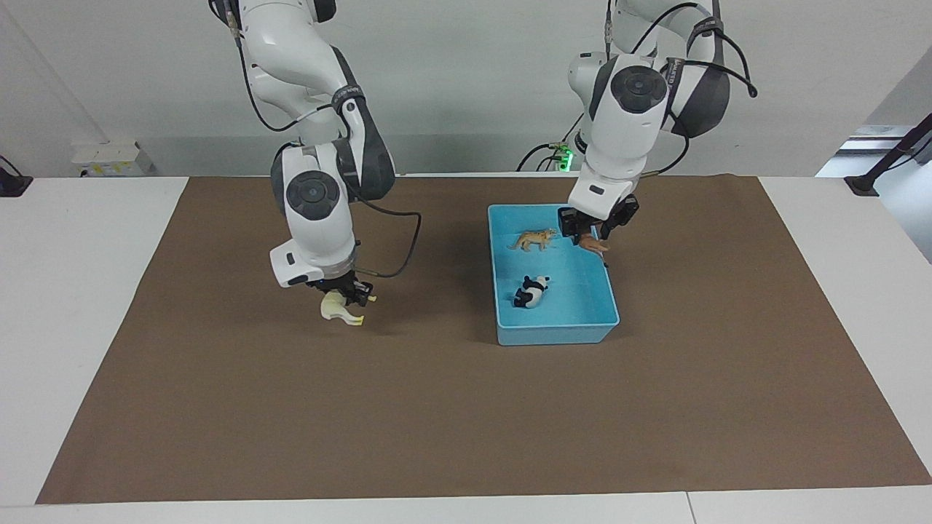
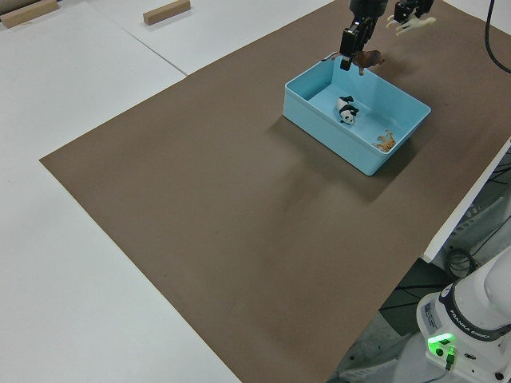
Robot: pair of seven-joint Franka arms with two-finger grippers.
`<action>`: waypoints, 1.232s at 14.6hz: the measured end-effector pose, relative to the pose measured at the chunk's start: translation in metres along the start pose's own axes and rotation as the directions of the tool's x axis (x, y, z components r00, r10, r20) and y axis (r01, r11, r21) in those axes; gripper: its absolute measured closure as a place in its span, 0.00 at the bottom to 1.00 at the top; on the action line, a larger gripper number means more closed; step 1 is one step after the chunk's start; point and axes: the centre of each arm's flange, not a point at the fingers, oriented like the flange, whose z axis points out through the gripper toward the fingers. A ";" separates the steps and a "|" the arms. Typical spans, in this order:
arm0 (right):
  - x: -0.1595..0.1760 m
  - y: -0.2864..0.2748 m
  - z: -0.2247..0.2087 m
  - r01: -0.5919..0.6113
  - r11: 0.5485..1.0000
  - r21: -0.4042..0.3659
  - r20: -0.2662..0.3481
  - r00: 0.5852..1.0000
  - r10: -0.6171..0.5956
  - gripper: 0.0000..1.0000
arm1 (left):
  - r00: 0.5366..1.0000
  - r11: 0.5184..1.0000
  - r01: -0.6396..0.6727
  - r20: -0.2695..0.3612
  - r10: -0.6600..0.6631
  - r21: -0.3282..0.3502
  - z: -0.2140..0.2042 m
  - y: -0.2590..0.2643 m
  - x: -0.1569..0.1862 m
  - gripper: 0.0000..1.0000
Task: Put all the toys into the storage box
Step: 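Drop the brown horse into the box with the left gripper, then lower the cream horse into the box with the right gripper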
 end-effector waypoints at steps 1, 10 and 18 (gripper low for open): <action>-0.006 0.001 -0.016 0.005 1.000 -0.002 0.006 1.000 -0.005 0.63 | 1.000 1.000 0.007 0.001 -0.007 0.001 0.002 -0.001 0.000 0.18; -0.127 -0.106 -0.142 -0.129 0.986 0.103 0.034 0.991 0.126 0.63 | 0.994 0.996 -0.091 -0.055 0.090 -0.023 -0.045 -0.137 0.057 0.00; -0.224 -0.266 -0.083 -0.155 0.942 0.299 -0.027 0.985 0.170 0.63 | 0.991 0.991 -0.131 -0.030 0.131 -0.007 -0.120 -0.235 0.018 0.00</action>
